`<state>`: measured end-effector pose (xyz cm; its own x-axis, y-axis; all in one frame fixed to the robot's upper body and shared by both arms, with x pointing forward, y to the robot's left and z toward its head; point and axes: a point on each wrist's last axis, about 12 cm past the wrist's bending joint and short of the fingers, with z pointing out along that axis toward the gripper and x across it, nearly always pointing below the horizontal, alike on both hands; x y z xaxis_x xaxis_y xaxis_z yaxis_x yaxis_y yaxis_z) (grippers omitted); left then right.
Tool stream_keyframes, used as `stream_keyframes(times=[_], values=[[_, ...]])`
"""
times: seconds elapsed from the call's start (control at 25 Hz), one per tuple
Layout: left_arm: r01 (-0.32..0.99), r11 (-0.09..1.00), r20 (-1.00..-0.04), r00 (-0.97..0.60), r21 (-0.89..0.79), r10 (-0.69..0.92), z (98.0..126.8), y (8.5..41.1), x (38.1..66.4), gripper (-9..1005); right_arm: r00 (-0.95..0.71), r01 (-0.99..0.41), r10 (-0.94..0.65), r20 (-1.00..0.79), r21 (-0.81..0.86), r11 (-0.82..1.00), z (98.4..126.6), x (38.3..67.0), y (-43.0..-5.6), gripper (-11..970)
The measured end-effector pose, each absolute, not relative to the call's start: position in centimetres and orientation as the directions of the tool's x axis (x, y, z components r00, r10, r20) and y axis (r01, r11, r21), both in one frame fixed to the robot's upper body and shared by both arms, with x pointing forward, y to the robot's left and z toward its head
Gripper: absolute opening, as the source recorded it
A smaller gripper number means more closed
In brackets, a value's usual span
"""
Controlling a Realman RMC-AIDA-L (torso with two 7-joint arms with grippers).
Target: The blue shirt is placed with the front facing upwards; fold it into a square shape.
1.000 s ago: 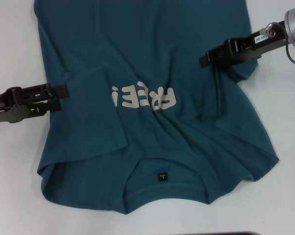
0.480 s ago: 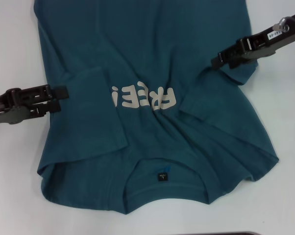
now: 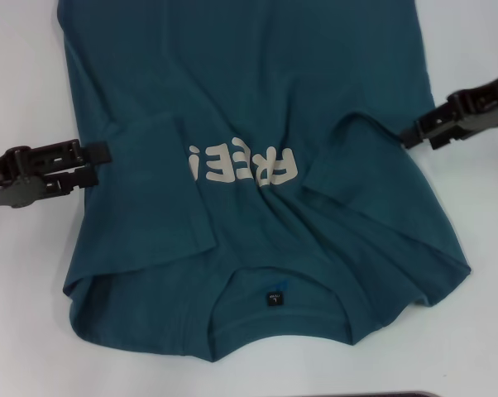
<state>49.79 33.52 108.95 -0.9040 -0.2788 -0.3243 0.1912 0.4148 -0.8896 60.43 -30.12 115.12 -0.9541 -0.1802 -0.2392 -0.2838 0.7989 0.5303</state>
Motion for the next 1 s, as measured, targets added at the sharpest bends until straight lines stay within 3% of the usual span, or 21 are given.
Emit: stream_keyframes(times=[0.24, 0.68, 1.0], values=[[0.19, 0.415, -0.324, -0.903, -0.89, -0.282, 108.9, 33.4, 49.8, 814, -0.967, -0.232, -0.132, -0.216, 0.548, 0.804, 113.8, 59.3, -31.3, 645], [0.181, 0.418, -0.321, -0.901, -0.89, -0.292, 108.7, 33.3, 49.8, 814, -0.971, -0.172, -0.047, -0.234, 0.548, 0.818, 110.7, 59.5, -29.9, 644], [0.177, 0.415, -0.316, -0.902, -0.893, -0.295, 108.5, 33.3, 49.8, 814, -0.953, -0.125, 0.055, -0.299, 0.553, 0.824, 110.5, 60.4, -30.2, 643]])
